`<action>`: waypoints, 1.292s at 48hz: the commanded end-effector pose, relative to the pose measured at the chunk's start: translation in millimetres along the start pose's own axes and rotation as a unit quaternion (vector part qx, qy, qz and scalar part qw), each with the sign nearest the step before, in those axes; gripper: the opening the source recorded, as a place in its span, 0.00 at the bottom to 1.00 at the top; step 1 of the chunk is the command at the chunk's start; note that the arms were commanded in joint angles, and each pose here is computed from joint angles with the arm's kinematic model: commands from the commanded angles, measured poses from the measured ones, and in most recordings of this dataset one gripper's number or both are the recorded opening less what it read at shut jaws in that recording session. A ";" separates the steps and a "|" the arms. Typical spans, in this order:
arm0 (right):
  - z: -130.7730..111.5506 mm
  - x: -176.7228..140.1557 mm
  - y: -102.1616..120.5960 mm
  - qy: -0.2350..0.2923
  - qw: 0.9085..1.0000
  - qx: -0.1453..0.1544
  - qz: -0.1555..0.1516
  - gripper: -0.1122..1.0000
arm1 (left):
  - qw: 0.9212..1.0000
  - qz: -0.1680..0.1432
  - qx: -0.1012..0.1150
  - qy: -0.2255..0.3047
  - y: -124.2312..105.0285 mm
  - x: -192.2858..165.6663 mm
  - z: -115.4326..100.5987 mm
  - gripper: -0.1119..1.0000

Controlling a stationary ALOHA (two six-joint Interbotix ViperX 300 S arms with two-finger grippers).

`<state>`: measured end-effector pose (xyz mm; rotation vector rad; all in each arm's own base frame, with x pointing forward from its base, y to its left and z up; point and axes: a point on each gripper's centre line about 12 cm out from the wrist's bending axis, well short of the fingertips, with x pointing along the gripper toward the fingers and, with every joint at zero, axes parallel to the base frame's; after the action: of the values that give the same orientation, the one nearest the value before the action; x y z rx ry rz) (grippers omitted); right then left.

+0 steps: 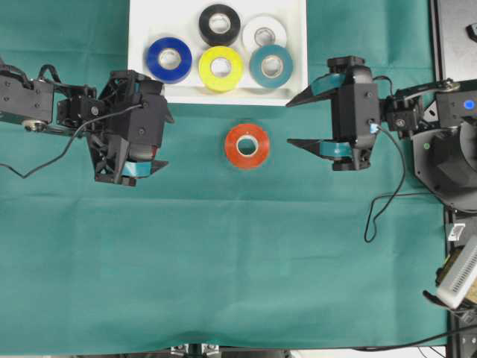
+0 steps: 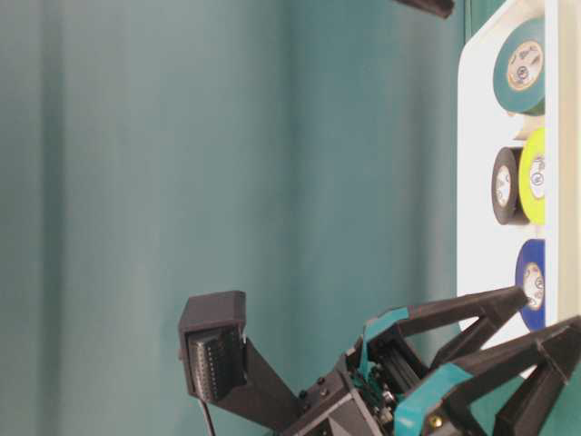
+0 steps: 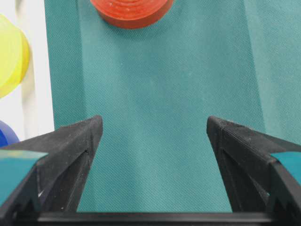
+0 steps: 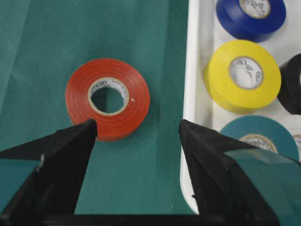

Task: Put the tape alternately from left to right into the white case.
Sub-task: 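Move the left gripper to the red tape roll and grasp it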

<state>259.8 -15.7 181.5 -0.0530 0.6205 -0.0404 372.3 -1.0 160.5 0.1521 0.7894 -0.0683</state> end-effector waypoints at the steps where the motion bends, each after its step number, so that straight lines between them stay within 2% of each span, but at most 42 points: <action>1: 5.9 -4.3 0.5 -0.015 1.000 0.002 0.002 0.76 | 1.000 0.003 0.000 -0.023 1.1 -5.3 14.3 0.69; 11: 5.1 -4.9 0.6 -0.015 1.000 0.002 0.002 0.76 | 1.000 0.004 0.003 -0.030 2.0 -5.1 19.4 0.69; 28: 4.2 -4.8 0.8 -0.015 1.000 0.002 0.003 0.76 | 0.999 -0.001 0.028 -0.036 -2.8 25.0 36.8 0.69; 38: 1.8 -4.8 1.1 -0.013 1.000 0.002 0.004 0.76 | 0.996 -0.004 0.084 -0.028 -4.6 43.7 50.2 0.69; 47: -2.1 -4.7 1.4 -0.008 1.000 0.002 0.004 0.76 | 0.990 -0.006 0.136 -0.029 -7.0 55.7 64.9 0.69; 62: -2.2 -4.7 1.3 -0.008 1.000 0.002 0.003 0.76 | 0.981 -0.013 0.194 -0.013 -10.1 80.5 69.6 0.68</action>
<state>252.9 -15.0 176.8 -0.0507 0.6287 -0.0387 467.5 -19.9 137.6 0.4960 0.7843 -0.2495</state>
